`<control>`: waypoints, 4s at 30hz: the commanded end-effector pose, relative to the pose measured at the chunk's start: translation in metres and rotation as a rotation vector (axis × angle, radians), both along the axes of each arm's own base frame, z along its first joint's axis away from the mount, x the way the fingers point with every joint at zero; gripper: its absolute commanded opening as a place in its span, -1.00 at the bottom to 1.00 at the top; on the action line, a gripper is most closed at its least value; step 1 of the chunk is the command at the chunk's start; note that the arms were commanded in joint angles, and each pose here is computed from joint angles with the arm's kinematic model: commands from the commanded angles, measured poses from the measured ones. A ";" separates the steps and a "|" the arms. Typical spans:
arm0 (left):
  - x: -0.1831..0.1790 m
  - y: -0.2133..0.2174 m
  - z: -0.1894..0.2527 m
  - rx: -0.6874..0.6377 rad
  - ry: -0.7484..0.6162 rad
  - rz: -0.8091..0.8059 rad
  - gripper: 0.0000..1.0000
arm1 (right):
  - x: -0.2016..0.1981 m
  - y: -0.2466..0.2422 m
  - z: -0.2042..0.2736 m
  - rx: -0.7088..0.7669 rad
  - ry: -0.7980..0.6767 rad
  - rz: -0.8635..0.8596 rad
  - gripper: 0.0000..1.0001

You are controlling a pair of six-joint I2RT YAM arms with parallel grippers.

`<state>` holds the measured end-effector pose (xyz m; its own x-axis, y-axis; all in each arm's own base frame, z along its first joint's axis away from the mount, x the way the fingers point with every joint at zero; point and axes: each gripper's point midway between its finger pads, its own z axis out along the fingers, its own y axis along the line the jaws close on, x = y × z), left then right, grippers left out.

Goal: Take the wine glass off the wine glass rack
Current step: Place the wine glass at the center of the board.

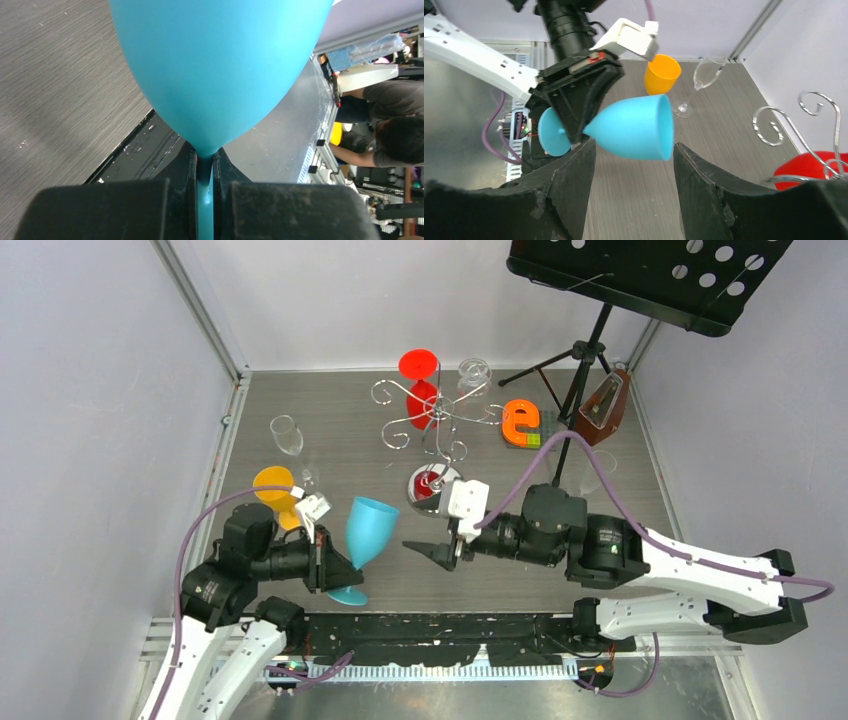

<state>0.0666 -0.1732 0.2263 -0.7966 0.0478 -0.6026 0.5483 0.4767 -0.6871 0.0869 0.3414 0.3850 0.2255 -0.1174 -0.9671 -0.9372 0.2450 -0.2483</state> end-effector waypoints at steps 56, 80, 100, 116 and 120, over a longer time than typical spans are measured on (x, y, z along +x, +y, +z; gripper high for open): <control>-0.043 0.009 0.006 0.044 -0.281 -0.248 -0.77 | -0.060 0.045 -0.057 -0.199 0.505 0.641 -0.89; -0.016 0.007 0.019 0.072 -0.306 -0.130 0.99 | -0.025 -0.044 -0.091 -0.396 0.507 0.180 -0.88; -0.022 0.008 0.031 0.045 -0.369 -0.160 0.99 | 0.095 -0.186 -0.159 -0.447 0.791 -0.734 -0.89; -0.032 0.012 0.034 0.025 -0.389 -0.173 0.99 | 0.174 -0.243 -0.193 -0.416 0.813 -1.050 -0.89; -0.031 0.012 0.033 0.028 -0.378 -0.164 0.99 | 0.189 -0.259 -0.198 -0.448 0.807 -1.122 -0.89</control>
